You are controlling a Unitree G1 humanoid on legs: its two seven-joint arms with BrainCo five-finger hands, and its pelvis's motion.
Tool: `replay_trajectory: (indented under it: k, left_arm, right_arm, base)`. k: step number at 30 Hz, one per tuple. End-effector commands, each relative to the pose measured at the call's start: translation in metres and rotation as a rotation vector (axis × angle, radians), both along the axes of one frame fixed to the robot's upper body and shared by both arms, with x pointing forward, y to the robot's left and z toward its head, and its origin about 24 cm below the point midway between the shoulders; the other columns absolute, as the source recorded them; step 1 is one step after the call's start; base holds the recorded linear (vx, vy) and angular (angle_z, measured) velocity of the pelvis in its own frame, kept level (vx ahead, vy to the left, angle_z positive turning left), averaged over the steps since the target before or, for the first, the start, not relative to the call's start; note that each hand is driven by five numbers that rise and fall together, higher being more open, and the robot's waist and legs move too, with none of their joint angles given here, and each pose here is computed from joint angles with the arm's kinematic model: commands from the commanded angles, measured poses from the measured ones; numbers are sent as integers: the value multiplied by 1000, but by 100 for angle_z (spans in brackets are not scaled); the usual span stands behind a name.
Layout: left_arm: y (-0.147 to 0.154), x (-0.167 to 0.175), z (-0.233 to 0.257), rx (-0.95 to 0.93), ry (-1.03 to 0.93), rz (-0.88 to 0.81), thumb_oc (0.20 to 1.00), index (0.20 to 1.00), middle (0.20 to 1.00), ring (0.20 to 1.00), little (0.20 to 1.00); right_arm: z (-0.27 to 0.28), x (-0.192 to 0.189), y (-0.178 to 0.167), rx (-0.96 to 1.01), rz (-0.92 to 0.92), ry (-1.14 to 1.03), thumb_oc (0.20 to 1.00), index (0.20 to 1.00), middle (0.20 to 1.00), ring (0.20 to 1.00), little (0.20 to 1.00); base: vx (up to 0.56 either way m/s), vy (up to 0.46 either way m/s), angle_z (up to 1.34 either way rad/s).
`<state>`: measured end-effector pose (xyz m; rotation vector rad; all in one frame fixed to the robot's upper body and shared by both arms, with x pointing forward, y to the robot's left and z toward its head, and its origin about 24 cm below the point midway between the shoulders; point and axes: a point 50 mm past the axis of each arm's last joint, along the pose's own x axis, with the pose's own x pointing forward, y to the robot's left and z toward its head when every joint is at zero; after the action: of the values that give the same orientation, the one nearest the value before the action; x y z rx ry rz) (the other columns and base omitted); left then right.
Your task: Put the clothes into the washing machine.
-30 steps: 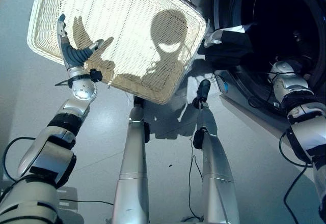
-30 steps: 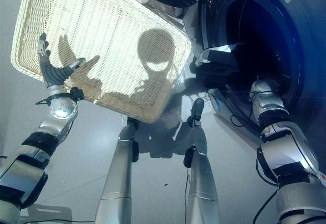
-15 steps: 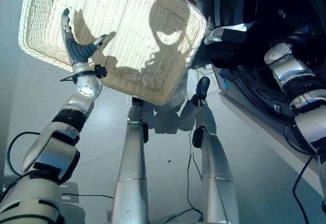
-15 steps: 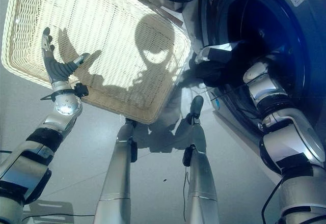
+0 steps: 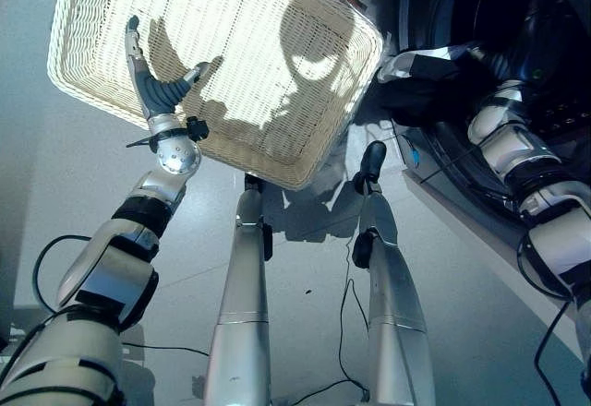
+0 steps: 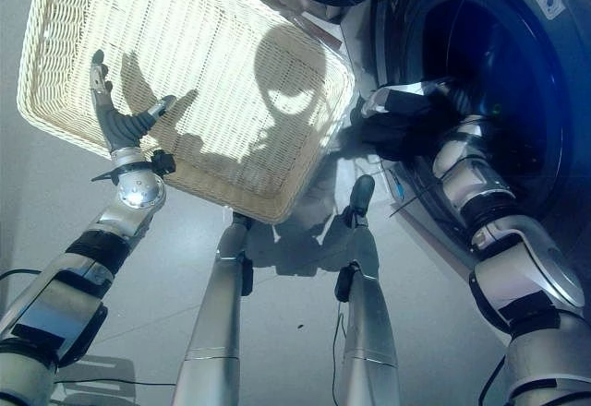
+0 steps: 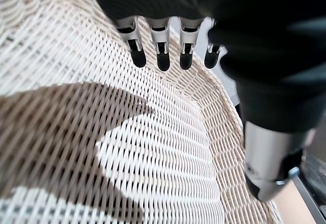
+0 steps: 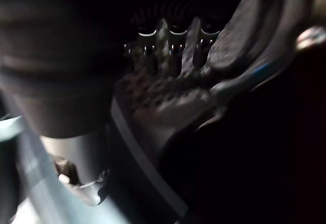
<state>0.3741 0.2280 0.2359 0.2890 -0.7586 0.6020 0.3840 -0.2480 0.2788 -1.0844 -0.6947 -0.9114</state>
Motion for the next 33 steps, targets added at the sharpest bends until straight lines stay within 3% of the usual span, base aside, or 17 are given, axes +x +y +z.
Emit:
replay_trajectory:
  k: [1,13,15,33]
  left_arm:
    - [-5,-3,5,-18,-74,1,1000,1000,1000,1000,1000]
    - [-17,0,2,-15,-78,-14,1000,1000,1000,1000,1000]
    - [-22,2,2,-20,-80,-28,1000,1000,1000,1000,1000]
    - [-35,3,-6,-30,-68,-60,1000,1000,1000,1000,1000]
  right_arm:
    - [-2,-2,0,-155,14,47,1000,1000,1000,1000,1000]
    - [-34,8,13,-323,50,220,1000,1000,1000,1000,1000]
    - [-52,14,11,-446,10,390,1000,1000,1000,1000,1000]
    - [-72,16,-22,-374,-218,680,1000,1000,1000,1000,1000]
  base:
    - [0,0,0]
    - [0,0,0]
    - [-13,44,3]
    - [1,13,2]
